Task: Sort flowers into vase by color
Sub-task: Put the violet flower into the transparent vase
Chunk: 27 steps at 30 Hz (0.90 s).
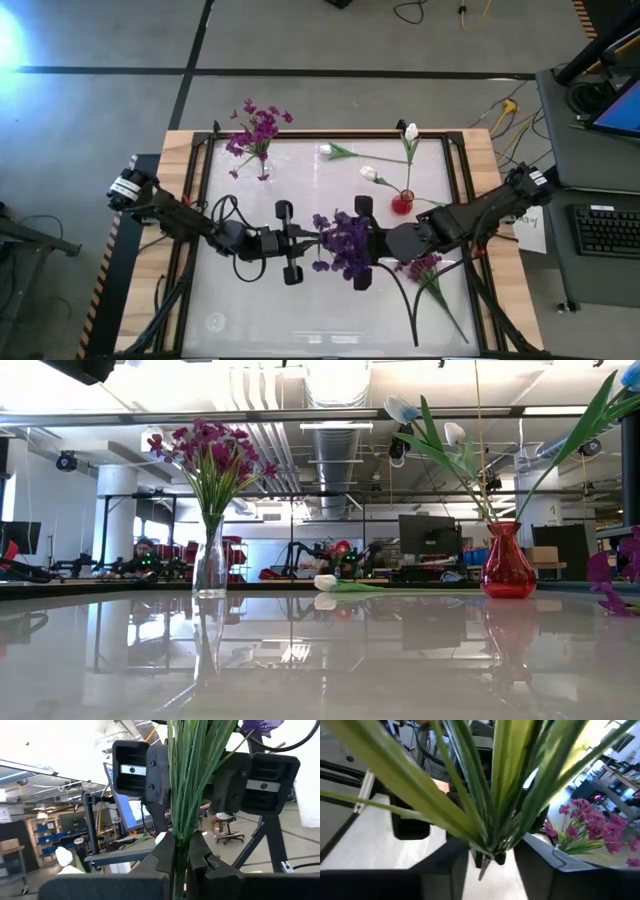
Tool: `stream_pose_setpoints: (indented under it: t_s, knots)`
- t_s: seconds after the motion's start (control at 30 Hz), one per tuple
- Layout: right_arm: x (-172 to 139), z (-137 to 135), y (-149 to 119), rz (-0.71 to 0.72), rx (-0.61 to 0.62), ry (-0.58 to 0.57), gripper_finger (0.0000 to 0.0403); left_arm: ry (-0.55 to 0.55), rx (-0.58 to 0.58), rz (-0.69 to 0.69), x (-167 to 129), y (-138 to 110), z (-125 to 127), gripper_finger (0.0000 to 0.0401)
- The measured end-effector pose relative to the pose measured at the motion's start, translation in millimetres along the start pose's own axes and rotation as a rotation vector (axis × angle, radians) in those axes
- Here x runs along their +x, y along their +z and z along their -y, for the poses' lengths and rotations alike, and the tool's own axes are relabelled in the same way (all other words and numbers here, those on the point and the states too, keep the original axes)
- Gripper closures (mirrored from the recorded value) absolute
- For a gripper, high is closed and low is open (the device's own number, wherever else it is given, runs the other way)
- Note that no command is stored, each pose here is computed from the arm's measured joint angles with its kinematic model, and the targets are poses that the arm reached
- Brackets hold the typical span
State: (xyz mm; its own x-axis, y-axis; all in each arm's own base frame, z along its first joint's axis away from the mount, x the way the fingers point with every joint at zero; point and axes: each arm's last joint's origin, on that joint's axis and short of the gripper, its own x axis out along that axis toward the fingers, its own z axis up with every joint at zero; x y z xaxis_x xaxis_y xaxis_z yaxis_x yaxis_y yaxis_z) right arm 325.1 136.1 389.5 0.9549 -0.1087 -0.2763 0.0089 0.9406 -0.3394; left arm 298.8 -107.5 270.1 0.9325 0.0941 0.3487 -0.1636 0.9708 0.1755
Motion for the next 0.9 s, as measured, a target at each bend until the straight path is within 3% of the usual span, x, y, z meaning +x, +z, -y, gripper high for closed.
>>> stream_pose_setpoints:
  t_s: [0.23, 0.37, 0.67, 0.9]
  knots:
    - [4, 0, -1, -0.004, -0.029, -0.011, 0.0353, 0.047, 0.003, -0.023, 0, -2, -2, 0.0397]
    - [2, 1, -2, -0.018, -0.047, -0.005, 0.0386, 0.057, 0.013, -0.036, -1, -2, 0, 0.0364]
    - [-13, 8, -13, -0.146, -0.006, 0.023, 0.0388, 0.057, 0.009, -0.043, -2, -1, 2, 0.0246]
    - [-14, 12, -21, -0.231, 0.024, 0.014, 0.0389, 0.043, -0.058, -0.013, 10, 7, 2, 0.021]
